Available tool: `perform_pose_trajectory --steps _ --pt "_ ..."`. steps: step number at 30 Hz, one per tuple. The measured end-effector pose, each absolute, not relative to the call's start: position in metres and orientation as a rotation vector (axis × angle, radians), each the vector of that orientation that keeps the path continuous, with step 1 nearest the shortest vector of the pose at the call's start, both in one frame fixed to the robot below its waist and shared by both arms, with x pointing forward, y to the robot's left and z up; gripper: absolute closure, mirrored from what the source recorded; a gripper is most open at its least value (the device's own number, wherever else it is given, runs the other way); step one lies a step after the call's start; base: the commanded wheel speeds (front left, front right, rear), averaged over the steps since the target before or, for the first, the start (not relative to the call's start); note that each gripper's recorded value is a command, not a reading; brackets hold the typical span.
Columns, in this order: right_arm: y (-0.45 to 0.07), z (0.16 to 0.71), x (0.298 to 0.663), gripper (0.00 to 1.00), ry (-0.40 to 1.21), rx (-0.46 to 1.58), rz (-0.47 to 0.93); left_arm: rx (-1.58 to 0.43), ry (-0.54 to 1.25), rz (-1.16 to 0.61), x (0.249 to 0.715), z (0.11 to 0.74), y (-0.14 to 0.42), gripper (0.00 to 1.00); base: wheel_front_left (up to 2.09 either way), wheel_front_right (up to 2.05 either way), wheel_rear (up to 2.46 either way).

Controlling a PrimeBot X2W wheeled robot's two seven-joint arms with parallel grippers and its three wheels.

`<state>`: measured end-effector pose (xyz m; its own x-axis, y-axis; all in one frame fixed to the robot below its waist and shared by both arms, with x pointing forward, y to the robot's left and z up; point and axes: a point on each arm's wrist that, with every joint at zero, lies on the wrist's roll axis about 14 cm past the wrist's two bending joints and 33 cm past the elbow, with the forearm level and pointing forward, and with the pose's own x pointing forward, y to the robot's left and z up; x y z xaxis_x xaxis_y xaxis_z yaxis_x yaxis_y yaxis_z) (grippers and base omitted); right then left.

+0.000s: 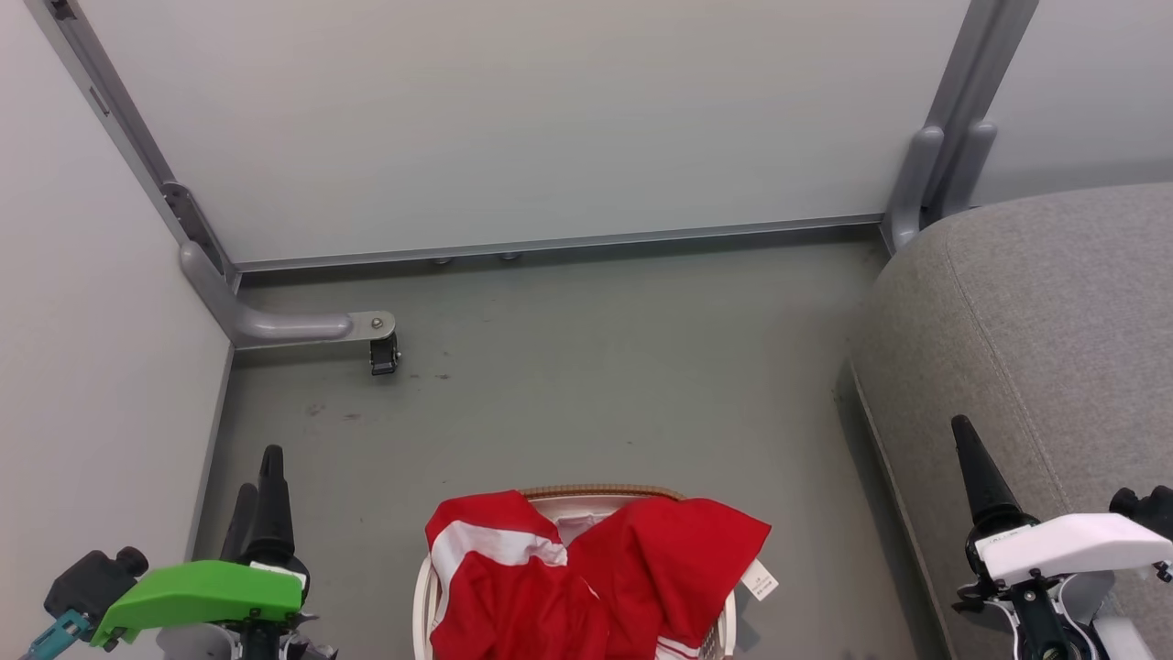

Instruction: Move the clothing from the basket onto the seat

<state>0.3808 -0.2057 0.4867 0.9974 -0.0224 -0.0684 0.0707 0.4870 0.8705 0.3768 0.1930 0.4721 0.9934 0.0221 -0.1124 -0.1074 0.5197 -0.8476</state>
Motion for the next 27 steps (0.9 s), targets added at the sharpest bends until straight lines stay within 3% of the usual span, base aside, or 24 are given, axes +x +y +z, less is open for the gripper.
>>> perform_pose_trajectory --steps 27 --pt "-0.199 0.499 0.384 0.0 0.014 0.609 0.015 -0.589 0.111 0.026 0.374 0.466 0.182 0.0 0.0 0.0 0.0"
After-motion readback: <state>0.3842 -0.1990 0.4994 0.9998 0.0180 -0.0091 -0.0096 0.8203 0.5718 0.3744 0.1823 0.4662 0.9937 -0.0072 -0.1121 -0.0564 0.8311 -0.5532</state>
